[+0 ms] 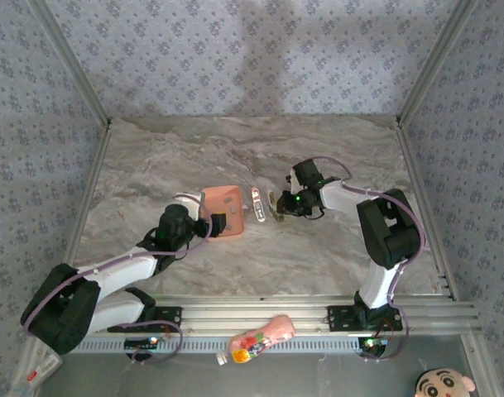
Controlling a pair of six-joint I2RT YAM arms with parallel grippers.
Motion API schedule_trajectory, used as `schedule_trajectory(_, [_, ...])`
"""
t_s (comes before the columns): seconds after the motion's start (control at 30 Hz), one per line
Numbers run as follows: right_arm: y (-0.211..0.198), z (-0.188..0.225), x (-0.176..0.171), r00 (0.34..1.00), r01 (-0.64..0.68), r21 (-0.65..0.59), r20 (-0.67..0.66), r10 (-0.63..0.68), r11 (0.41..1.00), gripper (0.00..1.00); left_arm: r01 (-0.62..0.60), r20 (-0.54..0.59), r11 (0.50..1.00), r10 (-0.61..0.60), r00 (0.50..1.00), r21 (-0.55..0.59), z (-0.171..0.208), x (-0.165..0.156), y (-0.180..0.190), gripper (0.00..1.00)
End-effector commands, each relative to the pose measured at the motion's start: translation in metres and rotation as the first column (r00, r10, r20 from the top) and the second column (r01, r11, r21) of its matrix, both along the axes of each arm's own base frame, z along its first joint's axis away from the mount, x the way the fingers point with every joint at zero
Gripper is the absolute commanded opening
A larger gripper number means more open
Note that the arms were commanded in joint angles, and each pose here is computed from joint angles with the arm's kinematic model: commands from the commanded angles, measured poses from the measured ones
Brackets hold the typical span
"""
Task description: Load the staples into the stapler
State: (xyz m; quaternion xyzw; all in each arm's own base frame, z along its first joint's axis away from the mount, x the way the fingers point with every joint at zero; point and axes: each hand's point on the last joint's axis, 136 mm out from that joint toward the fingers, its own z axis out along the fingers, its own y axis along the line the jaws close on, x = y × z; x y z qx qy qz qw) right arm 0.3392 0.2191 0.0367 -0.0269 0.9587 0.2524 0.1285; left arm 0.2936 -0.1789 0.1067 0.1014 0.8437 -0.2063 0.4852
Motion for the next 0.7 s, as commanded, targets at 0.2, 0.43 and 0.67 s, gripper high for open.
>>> schedule_trajectory(0.2, [-0.008,0.01,-0.009,1.0,-0.006,-0.025,0.02,0.006,1.0,0.24,0.008,0.039,1.0,-0.007,0.999,-0.018,0.015,0.007,-0.004,0.98])
schedule_trajectory(0.43, [-0.011,0.003,-0.014,1.0,-0.007,-0.035,0.0,0.007,0.999,0.24,0.013,0.038,1.0,-0.012,0.999,-0.021,0.015,0.008,-0.005,0.98])
schedule_trajectory(0.67, [-0.01,-0.008,-0.016,1.0,-0.014,-0.045,-0.028,0.013,0.999,0.24,0.009,0.037,1.0,-0.008,0.999,-0.016,0.015,0.008,-0.004,0.98])
